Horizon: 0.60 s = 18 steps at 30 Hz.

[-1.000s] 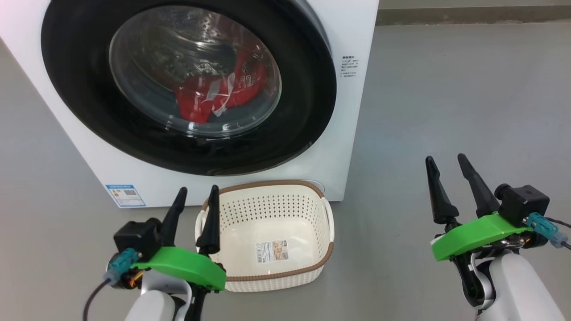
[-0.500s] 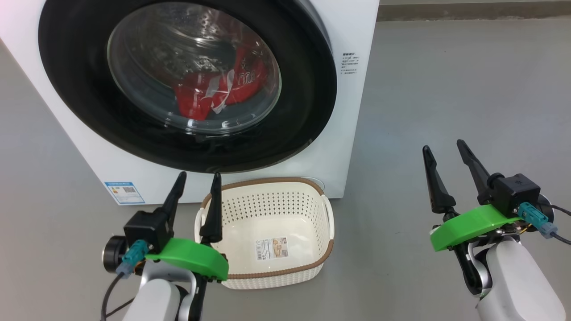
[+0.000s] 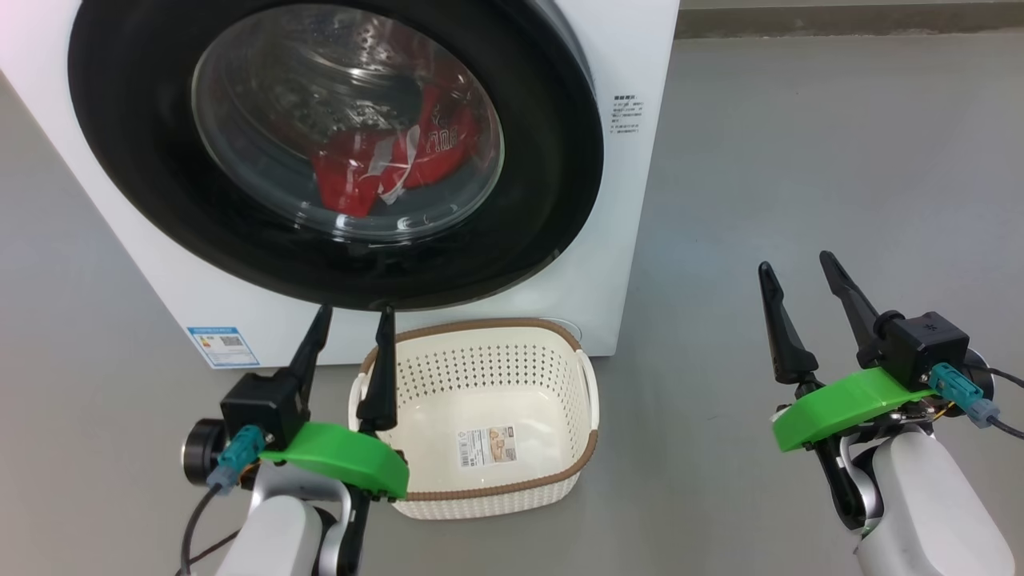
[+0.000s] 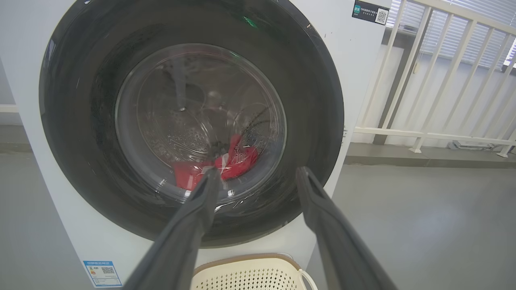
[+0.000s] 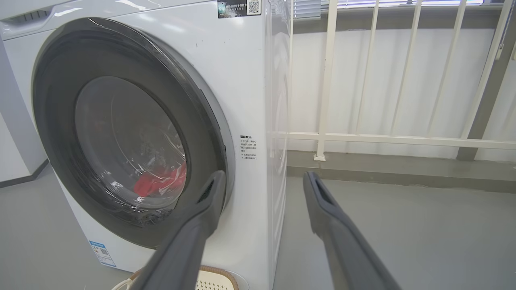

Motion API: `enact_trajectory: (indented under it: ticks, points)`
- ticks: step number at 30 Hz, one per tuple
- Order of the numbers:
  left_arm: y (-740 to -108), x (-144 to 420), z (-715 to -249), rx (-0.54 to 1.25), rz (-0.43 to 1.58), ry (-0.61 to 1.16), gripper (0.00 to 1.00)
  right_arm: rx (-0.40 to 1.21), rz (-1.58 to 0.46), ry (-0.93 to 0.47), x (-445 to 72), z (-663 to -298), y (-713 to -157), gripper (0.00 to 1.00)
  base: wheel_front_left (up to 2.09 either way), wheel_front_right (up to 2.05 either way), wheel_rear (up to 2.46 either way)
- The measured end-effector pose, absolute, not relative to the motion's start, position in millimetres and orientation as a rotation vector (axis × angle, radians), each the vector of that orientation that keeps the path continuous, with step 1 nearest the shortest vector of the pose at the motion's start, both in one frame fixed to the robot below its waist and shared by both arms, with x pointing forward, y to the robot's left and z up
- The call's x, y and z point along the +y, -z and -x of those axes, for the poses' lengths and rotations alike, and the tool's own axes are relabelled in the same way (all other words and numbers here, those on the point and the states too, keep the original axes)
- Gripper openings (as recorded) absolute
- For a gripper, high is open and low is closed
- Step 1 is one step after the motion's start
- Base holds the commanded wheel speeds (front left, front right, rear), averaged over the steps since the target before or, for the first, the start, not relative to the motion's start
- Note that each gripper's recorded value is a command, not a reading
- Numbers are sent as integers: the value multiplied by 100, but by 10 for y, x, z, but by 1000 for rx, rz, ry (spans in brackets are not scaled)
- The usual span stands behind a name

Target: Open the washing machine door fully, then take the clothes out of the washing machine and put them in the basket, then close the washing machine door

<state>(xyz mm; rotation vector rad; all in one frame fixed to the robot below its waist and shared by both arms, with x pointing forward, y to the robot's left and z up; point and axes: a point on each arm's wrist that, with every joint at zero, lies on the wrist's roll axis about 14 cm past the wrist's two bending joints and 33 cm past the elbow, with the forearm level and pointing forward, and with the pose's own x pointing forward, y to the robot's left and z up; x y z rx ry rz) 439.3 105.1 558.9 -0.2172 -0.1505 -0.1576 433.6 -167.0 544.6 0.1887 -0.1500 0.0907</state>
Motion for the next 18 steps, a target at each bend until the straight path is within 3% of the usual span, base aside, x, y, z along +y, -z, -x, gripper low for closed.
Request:
enact_trajectory:
  ticks: [18]
  points:
    - [-5487,1086,-4477,-134,224,144,100,-137,-197,-75,-1708,-4470,-5355,100,0,0,0]
